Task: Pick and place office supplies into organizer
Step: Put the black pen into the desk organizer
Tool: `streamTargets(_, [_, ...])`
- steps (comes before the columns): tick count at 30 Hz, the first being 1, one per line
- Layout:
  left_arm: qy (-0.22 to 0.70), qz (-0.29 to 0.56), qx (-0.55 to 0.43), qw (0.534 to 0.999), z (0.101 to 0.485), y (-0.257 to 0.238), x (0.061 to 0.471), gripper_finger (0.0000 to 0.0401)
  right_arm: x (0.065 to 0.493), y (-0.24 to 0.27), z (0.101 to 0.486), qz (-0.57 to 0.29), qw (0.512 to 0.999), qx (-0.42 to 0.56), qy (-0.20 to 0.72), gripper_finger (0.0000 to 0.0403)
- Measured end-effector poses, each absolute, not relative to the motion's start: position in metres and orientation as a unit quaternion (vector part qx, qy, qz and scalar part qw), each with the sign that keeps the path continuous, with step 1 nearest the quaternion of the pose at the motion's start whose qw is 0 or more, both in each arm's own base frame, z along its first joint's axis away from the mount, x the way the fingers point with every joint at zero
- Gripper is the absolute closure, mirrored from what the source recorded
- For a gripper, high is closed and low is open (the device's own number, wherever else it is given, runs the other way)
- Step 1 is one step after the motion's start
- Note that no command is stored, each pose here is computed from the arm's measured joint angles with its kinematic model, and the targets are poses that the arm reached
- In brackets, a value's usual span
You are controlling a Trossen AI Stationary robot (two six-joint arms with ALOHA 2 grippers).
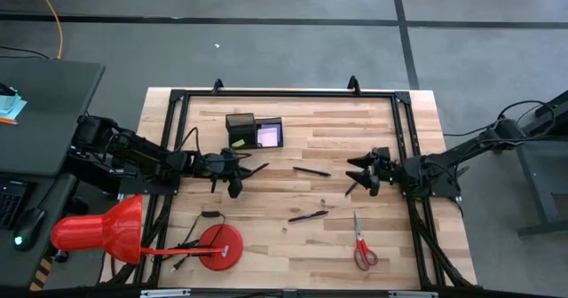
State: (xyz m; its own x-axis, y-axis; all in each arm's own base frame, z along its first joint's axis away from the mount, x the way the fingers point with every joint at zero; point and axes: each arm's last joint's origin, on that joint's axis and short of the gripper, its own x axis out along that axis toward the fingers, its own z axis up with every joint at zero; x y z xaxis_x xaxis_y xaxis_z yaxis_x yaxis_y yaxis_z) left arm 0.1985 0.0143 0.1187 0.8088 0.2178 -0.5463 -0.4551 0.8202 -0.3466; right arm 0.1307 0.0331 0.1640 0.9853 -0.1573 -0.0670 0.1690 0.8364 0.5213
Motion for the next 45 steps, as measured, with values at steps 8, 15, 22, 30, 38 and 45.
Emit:
streamTargets(8, [0.228,0.175,-0.241,0.927,0.123,0.014,0.201,0.0381,0.154,0.043,0.168,-0.051,0.97,0.234,0.041,0.0121])
streamTargets(15, [0.218,0.171,-0.237,0.931,0.125,0.014,0.202,0.0385,0.198,0.04,0.169,-0.08,0.973,0.192,0.1,0.0121])
streamTargets(22, [0.194,0.163,-0.239,0.937,0.129,0.014,0.205,0.0383,0.249,0.028,0.154,-0.074,0.967,0.168,0.174,0.0121])
streamTargets(30, [0.175,0.157,-0.241,0.942,0.133,0.014,0.206,0.0382,0.297,0.019,0.143,-0.015,0.969,0.173,0.174,0.0121])
streamTargets(38, [0.168,0.136,-0.245,0.945,0.135,0.013,0.207,0.0383,0.316,0.002,0.131,-0.01,0.975,0.136,0.177,0.0121])
streamTargets(45, [0.154,0.119,-0.246,0.949,0.138,0.013,0.209,0.0383,0.32,-0.011,0.132,0.016,0.98,0.145,0.133,0.0121])
